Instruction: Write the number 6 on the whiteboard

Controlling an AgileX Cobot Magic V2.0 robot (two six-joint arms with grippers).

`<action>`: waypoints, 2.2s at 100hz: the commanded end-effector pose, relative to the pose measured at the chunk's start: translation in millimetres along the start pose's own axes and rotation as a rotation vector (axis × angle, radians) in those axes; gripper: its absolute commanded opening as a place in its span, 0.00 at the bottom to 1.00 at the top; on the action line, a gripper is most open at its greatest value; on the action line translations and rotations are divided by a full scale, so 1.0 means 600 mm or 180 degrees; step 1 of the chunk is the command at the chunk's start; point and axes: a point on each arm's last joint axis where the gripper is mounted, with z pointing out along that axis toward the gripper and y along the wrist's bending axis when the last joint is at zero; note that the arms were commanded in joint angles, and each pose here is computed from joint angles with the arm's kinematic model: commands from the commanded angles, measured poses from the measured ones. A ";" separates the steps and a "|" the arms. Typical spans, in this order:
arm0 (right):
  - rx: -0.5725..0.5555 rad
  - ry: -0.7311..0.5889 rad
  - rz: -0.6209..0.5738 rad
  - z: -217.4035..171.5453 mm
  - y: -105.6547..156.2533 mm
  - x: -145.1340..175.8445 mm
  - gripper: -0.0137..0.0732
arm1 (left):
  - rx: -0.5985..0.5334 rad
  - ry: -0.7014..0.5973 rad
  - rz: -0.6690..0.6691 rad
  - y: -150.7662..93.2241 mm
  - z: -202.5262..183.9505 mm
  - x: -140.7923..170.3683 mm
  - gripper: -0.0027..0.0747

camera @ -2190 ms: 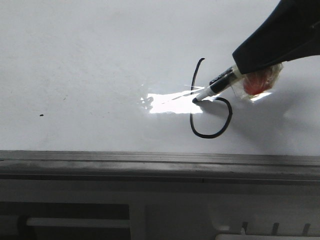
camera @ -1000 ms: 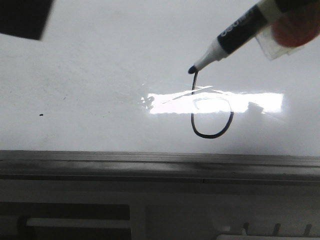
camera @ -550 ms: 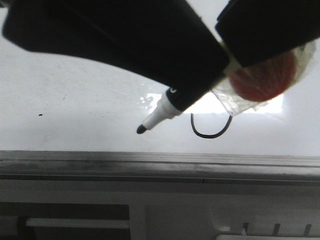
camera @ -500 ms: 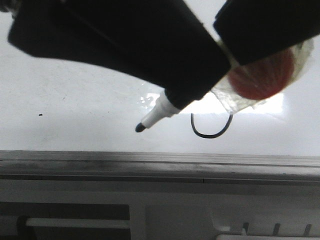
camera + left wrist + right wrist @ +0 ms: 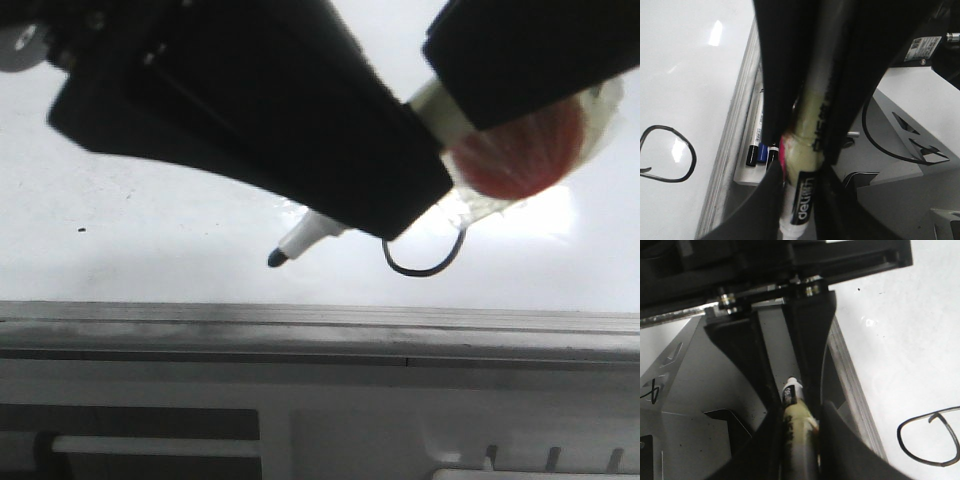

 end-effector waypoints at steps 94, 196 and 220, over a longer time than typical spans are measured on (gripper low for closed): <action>0.0509 -0.0870 -0.0043 -0.055 -0.013 -0.045 0.84 | -0.0089 -0.0239 -0.0212 0.004 -0.017 -0.023 0.01; 0.1064 -0.1086 0.0083 -0.178 0.004 -0.007 0.09 | -0.2447 -0.1223 -0.2792 0.068 0.046 0.061 0.01; 0.1042 -0.1061 0.0084 -0.177 0.005 -0.006 0.09 | -0.2504 -0.1084 -0.2855 0.071 0.064 0.074 0.01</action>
